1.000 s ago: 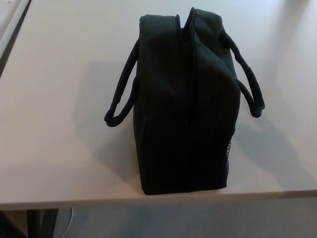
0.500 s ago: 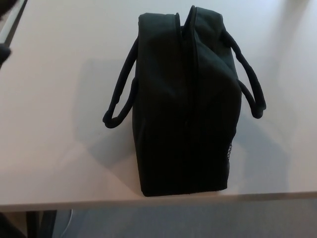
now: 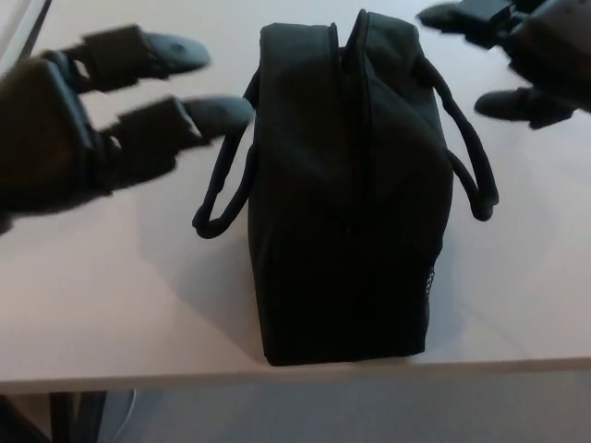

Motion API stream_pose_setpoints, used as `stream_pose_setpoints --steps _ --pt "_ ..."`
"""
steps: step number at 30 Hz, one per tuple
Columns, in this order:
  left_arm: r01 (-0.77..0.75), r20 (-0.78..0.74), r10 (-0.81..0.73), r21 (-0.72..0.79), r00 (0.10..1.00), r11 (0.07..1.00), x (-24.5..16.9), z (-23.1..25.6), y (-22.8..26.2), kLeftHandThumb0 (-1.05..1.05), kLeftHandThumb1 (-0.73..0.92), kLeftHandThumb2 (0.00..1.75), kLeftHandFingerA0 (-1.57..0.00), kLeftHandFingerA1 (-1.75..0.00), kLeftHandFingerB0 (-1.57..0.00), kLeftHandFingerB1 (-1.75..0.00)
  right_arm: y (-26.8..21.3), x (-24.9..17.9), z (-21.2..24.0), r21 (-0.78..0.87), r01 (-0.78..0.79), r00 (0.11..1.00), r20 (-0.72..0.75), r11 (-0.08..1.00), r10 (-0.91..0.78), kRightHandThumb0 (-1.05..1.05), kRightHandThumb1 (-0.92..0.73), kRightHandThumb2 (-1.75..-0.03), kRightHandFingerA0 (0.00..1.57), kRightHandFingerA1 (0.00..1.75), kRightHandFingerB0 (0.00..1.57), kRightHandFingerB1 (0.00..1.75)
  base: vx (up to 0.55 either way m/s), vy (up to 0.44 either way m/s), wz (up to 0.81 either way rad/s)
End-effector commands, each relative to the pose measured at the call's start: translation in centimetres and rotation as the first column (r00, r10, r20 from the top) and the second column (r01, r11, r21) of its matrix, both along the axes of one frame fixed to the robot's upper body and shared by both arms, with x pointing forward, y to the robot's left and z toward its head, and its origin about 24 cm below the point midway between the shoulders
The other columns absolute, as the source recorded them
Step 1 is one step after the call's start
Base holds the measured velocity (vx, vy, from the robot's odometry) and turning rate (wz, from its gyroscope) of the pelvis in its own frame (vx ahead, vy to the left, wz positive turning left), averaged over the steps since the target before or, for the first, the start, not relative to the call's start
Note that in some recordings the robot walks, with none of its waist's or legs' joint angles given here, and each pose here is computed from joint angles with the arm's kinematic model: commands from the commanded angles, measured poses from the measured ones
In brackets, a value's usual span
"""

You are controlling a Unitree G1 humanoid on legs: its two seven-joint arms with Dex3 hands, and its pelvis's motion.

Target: A lunch bag is kept on the middle of the desk and the robot uses both its hands to grab the opening of the bag from the left and right and moves its hands away from each other to spread the bag open

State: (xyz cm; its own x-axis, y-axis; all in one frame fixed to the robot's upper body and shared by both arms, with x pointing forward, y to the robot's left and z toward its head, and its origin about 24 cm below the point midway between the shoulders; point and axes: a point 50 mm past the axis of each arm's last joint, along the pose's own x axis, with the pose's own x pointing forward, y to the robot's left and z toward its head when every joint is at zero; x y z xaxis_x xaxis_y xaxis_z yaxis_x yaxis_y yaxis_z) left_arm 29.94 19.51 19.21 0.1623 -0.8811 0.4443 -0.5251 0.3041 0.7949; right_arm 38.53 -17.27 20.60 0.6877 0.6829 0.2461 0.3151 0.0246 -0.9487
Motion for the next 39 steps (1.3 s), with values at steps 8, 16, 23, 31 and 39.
stream_pose_setpoints --steps 8,16,23,31,39 --pt "0.196 0.129 -0.216 0.156 0.968 0.968 1.0 -1.1 -4.6 -0.11 0.51 0.55 -0.47 -0.39 -0.35 -0.33 3.3 0.7 -2.8 -0.302 -0.058 0.996 -0.082 0.952 0.035 -0.27 -0.56 -0.57 0.41 0.36 0.26 0.3 0.0 0.0 0.0" --pt "0.213 0.149 -0.237 0.158 0.96 0.964 1.3 -1.3 -5.5 -0.11 0.49 0.55 -0.43 -0.38 -0.3 -0.32 3.6 0.8 -3.0 -0.314 -0.055 0.996 -0.084 0.948 0.03 -0.26 -0.56 -0.57 0.38 0.35 0.25 0.3 0.0 0.0 0.0" --pt "0.172 0.128 -0.186 0.113 0.974 0.979 1.9 -2.8 -4.6 -0.12 0.34 0.85 -0.33 -0.58 -0.16 -0.5 4.0 0.7 -3.7 -0.309 -0.063 0.995 -0.095 0.949 0.035 -0.32 -0.59 -0.58 0.39 0.34 0.3 0.31 0.0 0.0 0.0" --pt "-0.025 -0.045 0.019 -0.149 0.999 0.989 2.5 -5.6 -1.1 -0.19 0.54 0.57 -0.91 -0.6 -0.79 -0.54 3.3 0.0 -5.9 -0.256 -0.076 0.993 -0.112 0.964 0.049 -0.35 -0.6 -0.58 0.42 0.35 0.36 0.33 0.0 0.0 0.0" --pt "-0.651 -0.516 0.447 -0.33 0.731 0.684 3.1 -8.6 6.4 -0.25 0.39 1.2 -0.93 -1.55 -0.89 -1.27 2.7 -1.1 -9.2 -0.186 -0.075 0.988 -0.149 0.98 0.047 -0.36 -0.57 -0.57 0.8 0.62 0.71 0.44 0.0 0.0 0.0"
